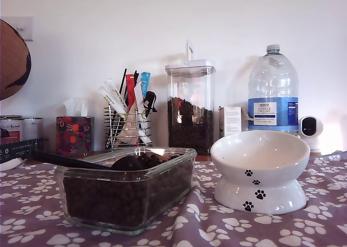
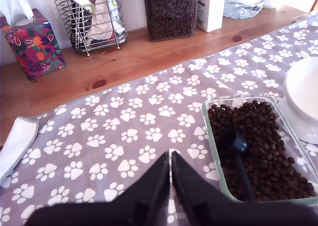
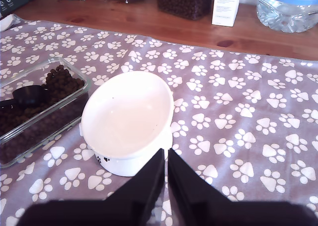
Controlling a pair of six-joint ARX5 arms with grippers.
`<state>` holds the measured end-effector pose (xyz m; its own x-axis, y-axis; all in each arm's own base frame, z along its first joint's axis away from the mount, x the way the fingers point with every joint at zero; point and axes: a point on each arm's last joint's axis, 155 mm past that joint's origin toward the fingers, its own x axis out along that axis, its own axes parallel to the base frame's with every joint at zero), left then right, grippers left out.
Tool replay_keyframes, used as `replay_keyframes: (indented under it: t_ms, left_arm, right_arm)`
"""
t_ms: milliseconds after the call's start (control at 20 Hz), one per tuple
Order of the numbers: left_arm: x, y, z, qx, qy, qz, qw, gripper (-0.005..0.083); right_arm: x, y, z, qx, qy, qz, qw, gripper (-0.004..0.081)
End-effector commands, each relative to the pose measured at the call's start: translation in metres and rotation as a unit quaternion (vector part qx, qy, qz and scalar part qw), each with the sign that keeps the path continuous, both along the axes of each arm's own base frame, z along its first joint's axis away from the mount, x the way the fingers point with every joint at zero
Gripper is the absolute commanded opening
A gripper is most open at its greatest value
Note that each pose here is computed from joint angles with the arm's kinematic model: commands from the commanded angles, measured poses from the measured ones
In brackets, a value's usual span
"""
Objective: Measure one spoon of cat food and pour it into the food bowl
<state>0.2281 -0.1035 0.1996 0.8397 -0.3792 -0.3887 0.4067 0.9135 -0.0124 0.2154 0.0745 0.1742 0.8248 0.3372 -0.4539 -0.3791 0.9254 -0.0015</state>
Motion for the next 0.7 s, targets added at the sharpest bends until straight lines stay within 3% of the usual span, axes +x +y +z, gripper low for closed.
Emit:
replay_keyframes:
  t_ms: [0, 350, 450, 650]
  left_arm:
    - [-0.014, 0.0, -0.03, 0.02, 0.057, -0.016, 0.998, -0.0015]
    - [-0.015, -0.001, -0.03, 0.02, 0.058, -0.018, 0.998, -0.0015]
    - [-0.018, -0.01, -0.028, 0.008, 0.059, -0.04, 0.997, -0.0015]
    - [-0.022, -0.038, -0.016, -0.038, 0.056, -0.105, 0.992, -0.0016]
  right_arm:
    - [0.001, 0.002, 0.006, 0.004, -0.007, 0.002, 1.0, -0.0011]
    - [0.001, 0.002, 0.006, 0.004, -0.007, 0.003, 1.0, -0.001]
    - [0.001, 0.002, 0.006, 0.007, -0.006, 0.001, 1.0, -0.001]
    - [0.003, 0.023, 0.027, 0.062, -0.03, 0.039, 0.997, -0.001]
